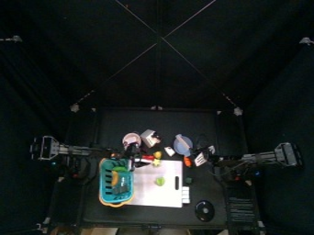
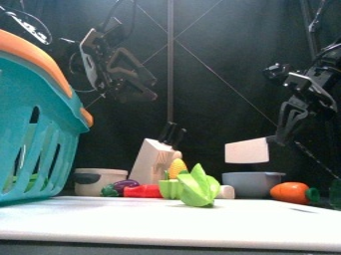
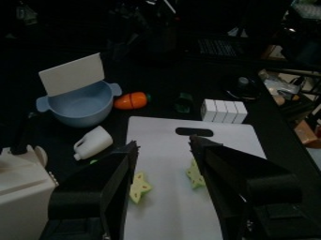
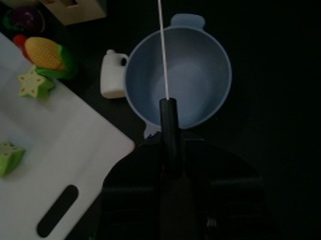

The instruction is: Grab starfruit bottom

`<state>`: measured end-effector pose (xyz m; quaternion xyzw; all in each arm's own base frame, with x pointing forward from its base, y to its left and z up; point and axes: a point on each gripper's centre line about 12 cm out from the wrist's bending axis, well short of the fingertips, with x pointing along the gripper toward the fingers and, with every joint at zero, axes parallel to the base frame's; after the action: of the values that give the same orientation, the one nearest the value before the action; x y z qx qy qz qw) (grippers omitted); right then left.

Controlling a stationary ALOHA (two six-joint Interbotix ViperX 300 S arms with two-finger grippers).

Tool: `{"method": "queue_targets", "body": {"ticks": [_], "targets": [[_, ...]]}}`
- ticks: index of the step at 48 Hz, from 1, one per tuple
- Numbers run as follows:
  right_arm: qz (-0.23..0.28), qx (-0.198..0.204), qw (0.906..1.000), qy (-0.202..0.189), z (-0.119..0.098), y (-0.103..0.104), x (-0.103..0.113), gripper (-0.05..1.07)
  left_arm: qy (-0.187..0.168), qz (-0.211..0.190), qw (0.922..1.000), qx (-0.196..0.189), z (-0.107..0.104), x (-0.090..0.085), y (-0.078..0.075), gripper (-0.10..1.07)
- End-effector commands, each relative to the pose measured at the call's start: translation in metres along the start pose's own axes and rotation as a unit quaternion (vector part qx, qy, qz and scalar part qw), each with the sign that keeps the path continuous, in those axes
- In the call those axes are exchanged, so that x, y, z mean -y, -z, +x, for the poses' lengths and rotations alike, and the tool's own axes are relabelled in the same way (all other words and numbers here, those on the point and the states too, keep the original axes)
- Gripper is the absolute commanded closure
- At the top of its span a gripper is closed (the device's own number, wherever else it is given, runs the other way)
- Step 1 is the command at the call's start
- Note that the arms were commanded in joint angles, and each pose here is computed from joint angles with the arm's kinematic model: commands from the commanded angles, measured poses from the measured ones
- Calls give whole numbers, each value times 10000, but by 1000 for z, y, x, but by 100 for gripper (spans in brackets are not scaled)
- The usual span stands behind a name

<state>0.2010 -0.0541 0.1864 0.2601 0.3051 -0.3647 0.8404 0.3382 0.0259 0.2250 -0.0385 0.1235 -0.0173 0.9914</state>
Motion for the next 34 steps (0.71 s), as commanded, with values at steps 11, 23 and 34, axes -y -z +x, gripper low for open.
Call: {"method": "queue_targets", "body": {"ticks": [11,23,34], "targets": [[-16,-144,9998,136,11,5,3,51,7,19,9999,165,-1,0,-10,13],[-103,-267,9995,117,19,10,2,48,7,19,9999,165,-1,0,-10,13],[-29,-244,9995,197,21,7,5,40,7,10,9999,157,-1,0,-9,13]]}}
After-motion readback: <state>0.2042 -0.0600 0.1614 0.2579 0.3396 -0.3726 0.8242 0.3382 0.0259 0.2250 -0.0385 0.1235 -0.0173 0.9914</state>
